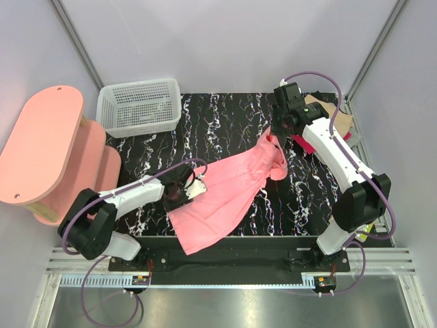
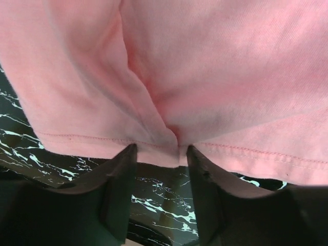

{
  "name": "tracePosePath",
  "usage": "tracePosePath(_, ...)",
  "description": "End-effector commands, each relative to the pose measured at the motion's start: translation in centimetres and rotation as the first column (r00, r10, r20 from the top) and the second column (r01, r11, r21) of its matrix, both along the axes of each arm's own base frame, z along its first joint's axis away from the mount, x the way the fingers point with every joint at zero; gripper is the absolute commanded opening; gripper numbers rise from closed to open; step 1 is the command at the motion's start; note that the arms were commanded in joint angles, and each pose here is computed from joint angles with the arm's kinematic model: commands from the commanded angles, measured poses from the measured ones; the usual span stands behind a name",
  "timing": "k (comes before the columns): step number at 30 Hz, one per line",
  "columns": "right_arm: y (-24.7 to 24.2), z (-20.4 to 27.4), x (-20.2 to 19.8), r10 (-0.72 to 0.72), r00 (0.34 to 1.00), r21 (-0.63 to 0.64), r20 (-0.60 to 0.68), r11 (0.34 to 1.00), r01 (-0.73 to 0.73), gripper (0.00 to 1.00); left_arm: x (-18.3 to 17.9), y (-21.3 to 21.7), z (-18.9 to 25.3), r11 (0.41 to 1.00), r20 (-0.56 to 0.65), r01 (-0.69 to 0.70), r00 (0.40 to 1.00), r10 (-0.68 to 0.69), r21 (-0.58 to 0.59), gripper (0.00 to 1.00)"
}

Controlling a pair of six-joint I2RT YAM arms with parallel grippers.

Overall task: Fold and stack the t-shirts
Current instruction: Flatten out the tshirt

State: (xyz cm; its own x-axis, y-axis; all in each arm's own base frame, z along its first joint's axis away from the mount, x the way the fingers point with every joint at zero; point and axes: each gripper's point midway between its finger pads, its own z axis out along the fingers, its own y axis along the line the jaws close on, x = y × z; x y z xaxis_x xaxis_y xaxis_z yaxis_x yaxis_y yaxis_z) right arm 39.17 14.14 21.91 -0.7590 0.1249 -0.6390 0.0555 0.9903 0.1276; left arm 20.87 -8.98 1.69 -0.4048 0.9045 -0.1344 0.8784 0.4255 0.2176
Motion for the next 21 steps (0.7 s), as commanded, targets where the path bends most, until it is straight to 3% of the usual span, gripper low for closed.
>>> tracePosePath(1, 0.1, 1.9, 0.2, -0.006, 0.998, 0.046, 0.056, 0.999, 0.003, 0.0, 1.4, -0.6, 0.0, 1.0, 0.015, 0.003, 1.0, -0.002, -0.019, 0.41)
tracePosePath(8, 0.2, 1.7, 0.1, 0.001, 0.999, 0.051, 0.048, 0.999, -0.004, 0.0, 2.1, 0.1, 0.4, 1.0, 0.029, 0.0, 1.0, 0.0, -0.005, 0.32)
tracePosePath(14, 0.4, 1.3, 0.1, 0.005, 0.999, 0.052, 0.038, 0.999, -0.007, 0.0, 2.8, 0.4, 1.5, 1.0, 0.035, -0.016, 0.999, 0.016, -0.005, 0.31)
tracePosePath(17, 0.4, 1.3, 0.1, 0.005, 0.999, 0.052, 0.038, 0.999, -0.007, 0.0, 2.8, 0.2, 1.8, 1.0, 0.033, -0.023, 0.999, 0.024, -0.017, 0.41)
tracePosePath(19, 0.4, 1.4, 0.1, 0.01, 0.999, 0.052, 0.04, 0.999, -0.012, 0.0, 2.8, 0.0, 1.7, 0.999, 0.024, -0.03, 0.999, 0.031, -0.024, 0.53)
tracePosePath(21, 0.4, 1.4, 0.1, 0.011, 0.999, 0.05, 0.039, 0.999, -0.013, 0.0, 2.7, -0.2, 1.6, 0.999, 0.013, -0.035, 0.999, 0.035, -0.033, 0.55)
